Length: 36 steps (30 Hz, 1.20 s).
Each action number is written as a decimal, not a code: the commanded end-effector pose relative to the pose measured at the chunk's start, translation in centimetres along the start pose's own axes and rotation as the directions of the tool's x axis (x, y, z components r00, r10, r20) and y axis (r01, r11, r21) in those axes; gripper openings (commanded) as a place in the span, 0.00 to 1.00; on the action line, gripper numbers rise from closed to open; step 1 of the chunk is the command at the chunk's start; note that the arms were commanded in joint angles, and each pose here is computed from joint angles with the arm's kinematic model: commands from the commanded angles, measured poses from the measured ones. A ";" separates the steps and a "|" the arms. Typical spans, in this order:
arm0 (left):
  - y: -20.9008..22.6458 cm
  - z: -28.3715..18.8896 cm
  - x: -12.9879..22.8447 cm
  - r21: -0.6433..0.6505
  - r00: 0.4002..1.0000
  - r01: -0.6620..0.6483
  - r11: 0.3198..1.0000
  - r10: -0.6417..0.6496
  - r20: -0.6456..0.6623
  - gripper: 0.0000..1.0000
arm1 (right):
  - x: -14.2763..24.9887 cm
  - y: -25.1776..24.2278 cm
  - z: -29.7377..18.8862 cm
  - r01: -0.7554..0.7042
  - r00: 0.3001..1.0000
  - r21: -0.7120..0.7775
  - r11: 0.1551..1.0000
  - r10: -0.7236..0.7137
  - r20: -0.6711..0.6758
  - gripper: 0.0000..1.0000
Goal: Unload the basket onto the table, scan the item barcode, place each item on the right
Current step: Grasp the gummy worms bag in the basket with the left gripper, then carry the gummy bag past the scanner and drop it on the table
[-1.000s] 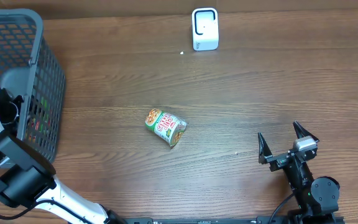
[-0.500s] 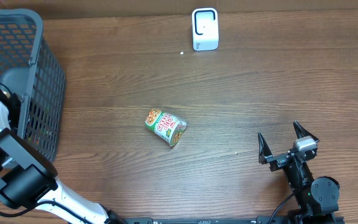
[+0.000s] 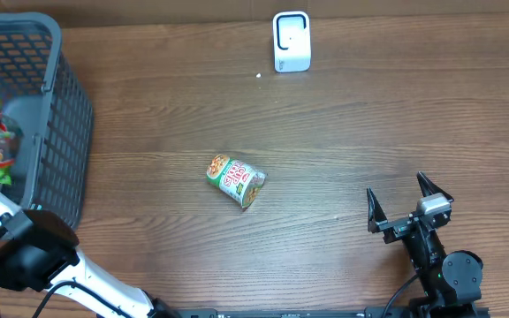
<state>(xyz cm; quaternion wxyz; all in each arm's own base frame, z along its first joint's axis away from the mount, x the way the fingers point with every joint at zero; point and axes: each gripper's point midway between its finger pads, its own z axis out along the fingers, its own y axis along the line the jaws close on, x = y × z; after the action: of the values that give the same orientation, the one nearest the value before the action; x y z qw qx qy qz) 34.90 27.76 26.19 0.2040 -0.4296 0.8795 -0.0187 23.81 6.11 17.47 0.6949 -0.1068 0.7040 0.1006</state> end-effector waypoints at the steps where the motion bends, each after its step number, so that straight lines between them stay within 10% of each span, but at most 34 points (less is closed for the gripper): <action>1: -1.9 -4.9 -0.6 0.043 0.994 -0.023 0.999 0.018 0.106 0.04 | 0.2 0.0 0.0 -0.003 1.000 0.003 1.000 0.003 0.001 1.00; 16: -21.5 -15.7 13.0 0.204 0.844 -0.517 0.831 0.455 0.285 0.04 | 0.2 0.0 0.0 -0.003 1.000 0.003 1.000 0.003 0.001 1.00; 26: -36.4 -5.3 28.9 0.279 0.643 -0.752 0.597 0.758 0.113 0.04 | 0.2 0.0 0.0 -0.003 1.000 0.003 1.000 0.003 0.001 1.00; 36: -41.5 7.6 41.2 0.324 0.499 -0.811 0.488 0.865 -0.055 0.04 | 0.2 0.0 0.0 -0.003 1.000 0.003 1.000 0.003 0.001 1.00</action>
<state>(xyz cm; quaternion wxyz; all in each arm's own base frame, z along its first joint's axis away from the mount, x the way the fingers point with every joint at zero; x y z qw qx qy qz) 46.60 -26.65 15.49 0.1603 0.0874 0.9815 -0.0578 23.81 6.10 17.46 0.6946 -0.1066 0.7043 0.1005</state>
